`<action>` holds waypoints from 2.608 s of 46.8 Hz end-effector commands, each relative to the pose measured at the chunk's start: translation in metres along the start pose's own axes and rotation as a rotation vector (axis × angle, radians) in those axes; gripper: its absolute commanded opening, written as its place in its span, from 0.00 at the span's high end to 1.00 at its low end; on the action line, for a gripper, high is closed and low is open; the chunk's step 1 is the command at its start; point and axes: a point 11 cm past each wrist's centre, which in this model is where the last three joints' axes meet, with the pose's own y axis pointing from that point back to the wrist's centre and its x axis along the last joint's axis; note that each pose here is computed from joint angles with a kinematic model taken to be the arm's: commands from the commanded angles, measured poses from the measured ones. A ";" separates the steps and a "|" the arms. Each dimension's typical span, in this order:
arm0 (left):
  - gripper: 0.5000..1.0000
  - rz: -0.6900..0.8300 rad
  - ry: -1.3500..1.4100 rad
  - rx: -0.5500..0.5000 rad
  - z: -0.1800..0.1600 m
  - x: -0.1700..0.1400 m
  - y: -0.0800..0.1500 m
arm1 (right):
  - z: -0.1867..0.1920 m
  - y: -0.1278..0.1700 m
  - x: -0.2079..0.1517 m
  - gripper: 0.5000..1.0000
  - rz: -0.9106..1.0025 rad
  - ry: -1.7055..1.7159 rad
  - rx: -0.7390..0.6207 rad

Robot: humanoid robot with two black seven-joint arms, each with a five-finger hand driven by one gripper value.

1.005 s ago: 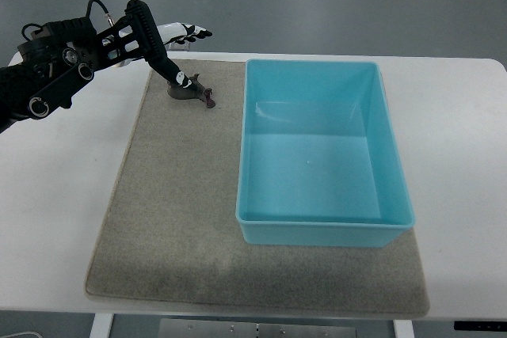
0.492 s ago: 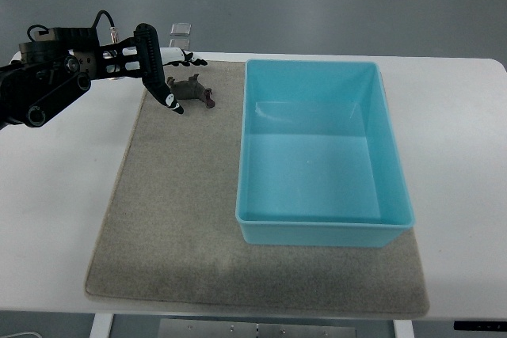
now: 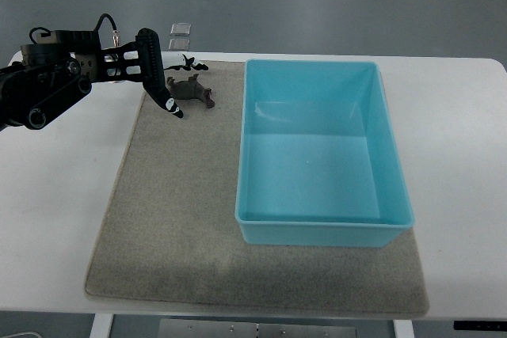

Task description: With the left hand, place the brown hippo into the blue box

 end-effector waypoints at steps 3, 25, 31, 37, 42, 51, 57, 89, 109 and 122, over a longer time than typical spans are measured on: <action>0.02 -0.038 0.009 0.002 -0.001 -0.004 0.000 | 0.000 0.000 0.000 0.13 0.000 0.000 0.000; 0.21 -0.068 0.015 0.000 0.000 -0.007 0.000 | 0.000 0.000 0.000 0.13 0.000 0.000 0.000; 0.27 -0.071 0.016 -0.001 0.000 -0.008 0.000 | 0.000 0.000 0.000 0.13 0.000 0.000 0.000; 0.36 -0.071 0.014 0.000 0.000 -0.008 0.000 | 0.000 0.000 0.000 0.13 0.000 0.000 0.000; 0.51 -0.073 0.014 0.001 0.000 -0.008 0.000 | 0.000 0.000 0.000 0.13 0.000 0.000 0.000; 0.95 -0.084 0.016 0.003 0.000 -0.011 0.000 | 0.000 0.000 0.000 0.13 0.000 0.000 0.000; 1.00 -0.078 0.015 0.011 0.000 -0.008 0.000 | 0.000 0.000 0.000 0.13 0.000 0.000 0.000; 0.64 -0.052 0.022 0.002 0.005 -0.001 0.000 | 0.000 0.000 0.000 0.13 0.000 0.001 0.000; 0.22 -0.102 0.032 -0.004 0.006 -0.005 0.001 | 0.000 0.000 0.000 0.13 0.000 0.000 0.000; 0.22 -0.174 0.049 0.004 0.001 -0.008 0.008 | 0.000 0.000 0.000 0.13 0.000 0.000 0.000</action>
